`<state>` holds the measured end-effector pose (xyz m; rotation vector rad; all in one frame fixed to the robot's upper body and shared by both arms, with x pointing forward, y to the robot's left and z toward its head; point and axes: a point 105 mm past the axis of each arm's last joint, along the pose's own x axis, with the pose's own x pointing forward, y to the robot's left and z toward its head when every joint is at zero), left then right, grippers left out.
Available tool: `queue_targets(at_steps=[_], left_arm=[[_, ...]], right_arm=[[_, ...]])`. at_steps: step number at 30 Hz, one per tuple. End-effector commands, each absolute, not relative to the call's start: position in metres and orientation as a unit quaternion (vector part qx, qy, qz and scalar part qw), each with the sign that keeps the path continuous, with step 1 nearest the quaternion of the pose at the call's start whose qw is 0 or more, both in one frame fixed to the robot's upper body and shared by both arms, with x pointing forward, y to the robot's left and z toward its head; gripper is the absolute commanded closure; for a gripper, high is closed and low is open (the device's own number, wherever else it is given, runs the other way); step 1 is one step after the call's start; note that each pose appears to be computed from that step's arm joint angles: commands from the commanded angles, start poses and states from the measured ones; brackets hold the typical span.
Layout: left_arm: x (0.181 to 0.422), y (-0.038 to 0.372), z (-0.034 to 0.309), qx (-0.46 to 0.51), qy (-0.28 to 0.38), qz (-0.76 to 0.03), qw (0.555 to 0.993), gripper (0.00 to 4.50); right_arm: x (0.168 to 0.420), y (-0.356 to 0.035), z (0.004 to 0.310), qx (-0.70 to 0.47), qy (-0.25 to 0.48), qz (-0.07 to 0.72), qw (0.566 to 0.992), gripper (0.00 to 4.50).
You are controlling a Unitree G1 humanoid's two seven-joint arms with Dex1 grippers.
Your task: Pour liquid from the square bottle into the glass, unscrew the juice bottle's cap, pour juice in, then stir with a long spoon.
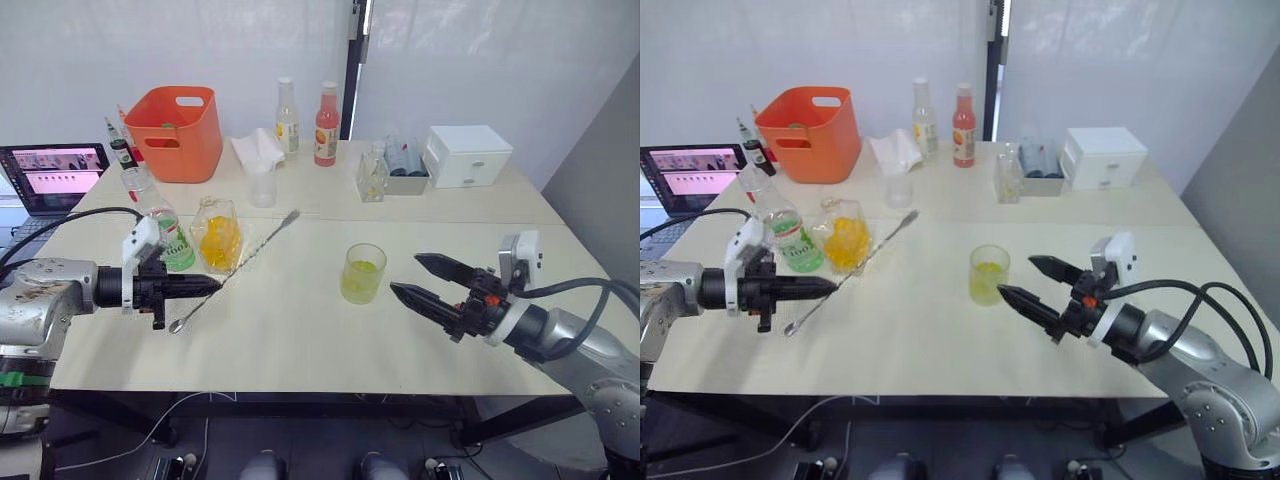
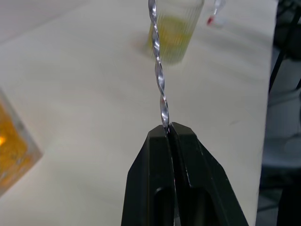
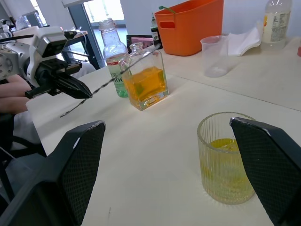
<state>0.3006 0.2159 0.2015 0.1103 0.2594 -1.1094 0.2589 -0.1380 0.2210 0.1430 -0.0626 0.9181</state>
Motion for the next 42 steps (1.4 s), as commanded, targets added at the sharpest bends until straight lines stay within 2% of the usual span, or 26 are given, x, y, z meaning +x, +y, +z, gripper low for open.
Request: queue_targets(at_steps=[1, 6, 11, 18, 26, 27, 38, 39, 42], left_arm=[[0.294, 0.19, 0.234, 0.021, 0.053, -0.551, 0.833, 4.47], [0.286, 0.146, 0.243, -0.024, 0.0, -0.585, 0.811, 4.47], [0.28, 0.125, 0.241, -0.041, -0.005, -0.604, 0.796, 4.47], [0.281, 0.113, 0.24, -0.044, -0.007, -0.615, 0.787, 4.47], [0.282, 0.112, 0.24, -0.033, -0.003, -0.618, 0.785, 4.47], [0.282, 0.112, 0.24, -0.031, -0.002, -0.618, 0.786, 4.5], [0.284, 0.112, 0.235, -0.017, 0.006, -0.618, 0.786, 4.5], [0.285, 0.112, 0.235, -0.017, 0.006, -0.618, 0.786, 4.5], [0.285, 0.112, 0.235, -0.015, 0.006, -0.617, 0.787, 4.5]], right_arm=[[0.261, -0.132, 0.244, 0.106, -0.065, 0.446, 0.886, 0.0], [0.265, -0.089, 0.255, 0.201, -0.058, 0.476, 0.854, 0.0], [0.279, -0.071, 0.266, 0.282, -0.038, 0.465, 0.838, 0.0], [0.283, -0.057, 0.268, 0.292, -0.012, 0.482, 0.826, 0.0], [0.283, -0.052, 0.274, 0.301, -0.016, 0.495, 0.815, 0.0], [0.283, -0.052, 0.275, 0.301, -0.016, 0.495, 0.815, 0.55], [0.28, -0.051, 0.281, 0.314, -0.026, 0.5, 0.807, 4.28], [0.28, -0.052, 0.281, 0.314, -0.026, 0.499, 0.807, 4.48], [0.279, -0.053, 0.28, 0.316, -0.025, 0.499, 0.806, 4.48]])
